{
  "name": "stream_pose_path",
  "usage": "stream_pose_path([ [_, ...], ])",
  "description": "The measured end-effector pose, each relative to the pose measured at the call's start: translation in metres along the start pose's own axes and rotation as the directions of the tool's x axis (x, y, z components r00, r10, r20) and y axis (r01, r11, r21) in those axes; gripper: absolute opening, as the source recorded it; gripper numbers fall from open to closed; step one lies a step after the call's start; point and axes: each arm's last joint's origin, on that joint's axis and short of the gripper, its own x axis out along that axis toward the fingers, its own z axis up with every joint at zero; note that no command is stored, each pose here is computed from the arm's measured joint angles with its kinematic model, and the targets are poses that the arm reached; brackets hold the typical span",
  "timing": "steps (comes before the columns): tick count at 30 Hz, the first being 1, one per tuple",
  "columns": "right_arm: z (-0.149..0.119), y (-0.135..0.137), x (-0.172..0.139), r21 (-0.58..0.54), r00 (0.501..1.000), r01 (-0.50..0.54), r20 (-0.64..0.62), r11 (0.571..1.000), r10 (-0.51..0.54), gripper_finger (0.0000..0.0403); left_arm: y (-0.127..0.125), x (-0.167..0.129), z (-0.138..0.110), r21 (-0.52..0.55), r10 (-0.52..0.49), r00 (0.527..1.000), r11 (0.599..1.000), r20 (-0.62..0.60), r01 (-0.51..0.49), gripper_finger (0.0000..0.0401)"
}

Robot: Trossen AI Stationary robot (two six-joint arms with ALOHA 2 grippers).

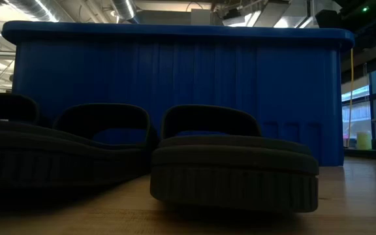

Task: Pick and place slides into bin
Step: Put the black slides into the blue organizer bin

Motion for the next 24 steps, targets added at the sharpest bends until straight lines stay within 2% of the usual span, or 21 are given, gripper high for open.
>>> stream_pose_path([
  [8,0.0,0.0,0.0,0.0,1.0,0.0,0.0,1.0,0.0,0.0018,-0.011,-0.066,-0.012,0.041,-0.207,0.978,0.978,0.038,0.205,0.0007],
  [14,0.0,0.0,0.0,-0.024,1.0,0.0,0.0,1.0,0.0,0.0018,-0.014,-0.124,-0.018,0.076,-0.422,0.899,0.906,0.118,0.416,0.0007],
  [17,0.0,0.0,0.0,-0.024,1.0,0.0,0.0,1.0,0.0,0.0018,-0.01,-0.152,-0.015,0.094,-0.51,0.832,0.859,0.216,0.503,0.0006],
  [20,0.0,0.0,0.0,-0.023,1.0,0.0,0.0,1.0,0.0,0.0018,-0.004,-0.179,-0.01,0.162,-0.573,0.743,0.816,0.346,0.554,0.0006],
  [24,0.0,0.0,0.0,-0.022,1.0,0.0,0.001,1.0,0.0,0.0018,0.01,-0.213,0.0,0.301,-0.591,0.582,0.798,0.558,0.522,0.0006],
])
